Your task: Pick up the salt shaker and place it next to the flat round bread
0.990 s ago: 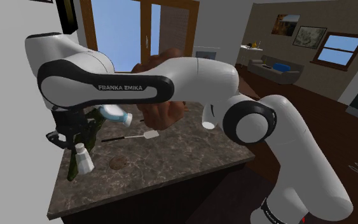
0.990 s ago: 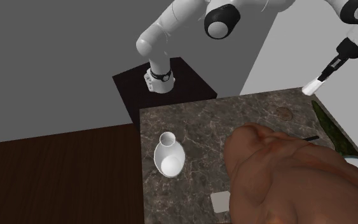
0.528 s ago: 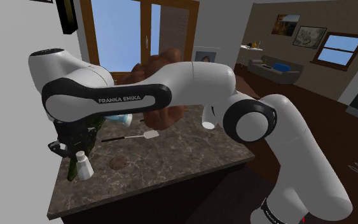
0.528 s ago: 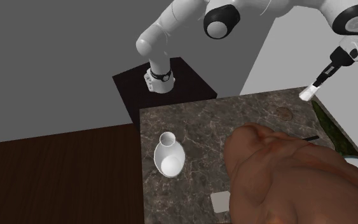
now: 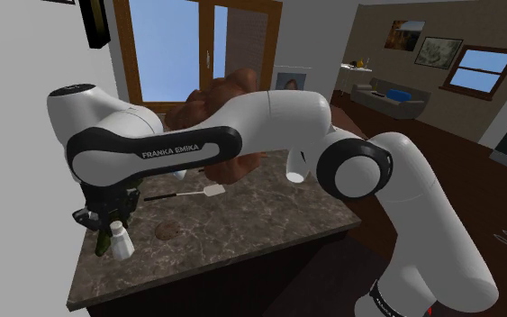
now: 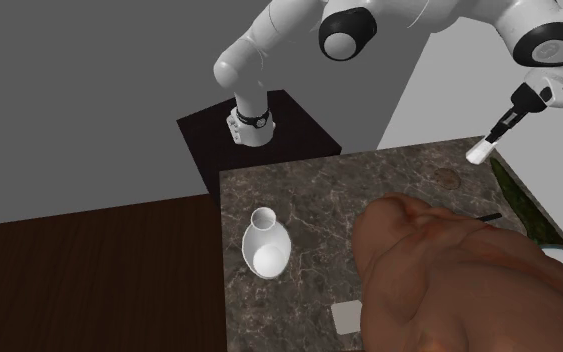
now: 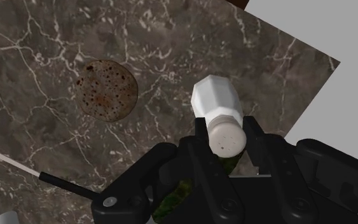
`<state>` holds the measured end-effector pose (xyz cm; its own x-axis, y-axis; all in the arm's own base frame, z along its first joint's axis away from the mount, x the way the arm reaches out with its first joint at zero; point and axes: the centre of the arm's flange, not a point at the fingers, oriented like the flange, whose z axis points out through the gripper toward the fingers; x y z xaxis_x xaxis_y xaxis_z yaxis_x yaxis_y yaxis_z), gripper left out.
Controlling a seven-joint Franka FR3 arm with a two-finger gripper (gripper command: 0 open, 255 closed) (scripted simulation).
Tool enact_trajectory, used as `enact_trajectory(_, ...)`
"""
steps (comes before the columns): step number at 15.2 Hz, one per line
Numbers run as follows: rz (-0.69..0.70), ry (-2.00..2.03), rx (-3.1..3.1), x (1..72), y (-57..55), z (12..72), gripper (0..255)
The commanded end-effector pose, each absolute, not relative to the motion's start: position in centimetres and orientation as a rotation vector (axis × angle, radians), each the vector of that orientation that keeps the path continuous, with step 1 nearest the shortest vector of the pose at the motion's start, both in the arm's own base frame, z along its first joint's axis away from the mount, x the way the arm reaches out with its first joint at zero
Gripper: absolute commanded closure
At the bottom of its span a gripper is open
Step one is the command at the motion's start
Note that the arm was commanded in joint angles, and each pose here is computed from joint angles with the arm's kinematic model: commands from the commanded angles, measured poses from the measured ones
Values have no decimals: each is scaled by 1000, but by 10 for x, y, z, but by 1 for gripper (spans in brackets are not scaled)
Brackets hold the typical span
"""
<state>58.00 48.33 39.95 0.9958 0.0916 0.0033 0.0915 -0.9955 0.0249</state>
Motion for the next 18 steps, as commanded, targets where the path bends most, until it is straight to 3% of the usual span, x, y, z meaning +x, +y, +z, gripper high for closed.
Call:
enact_trajectory(1,7,143,3114,580,483,399,255)
enact_trajectory(3,7,143,3114,580,483,399,255)
enact_trajectory(4,7,143,3114,580,483,399,0)
enact_trajectory(18,7,143,3114,580,485,449,0)
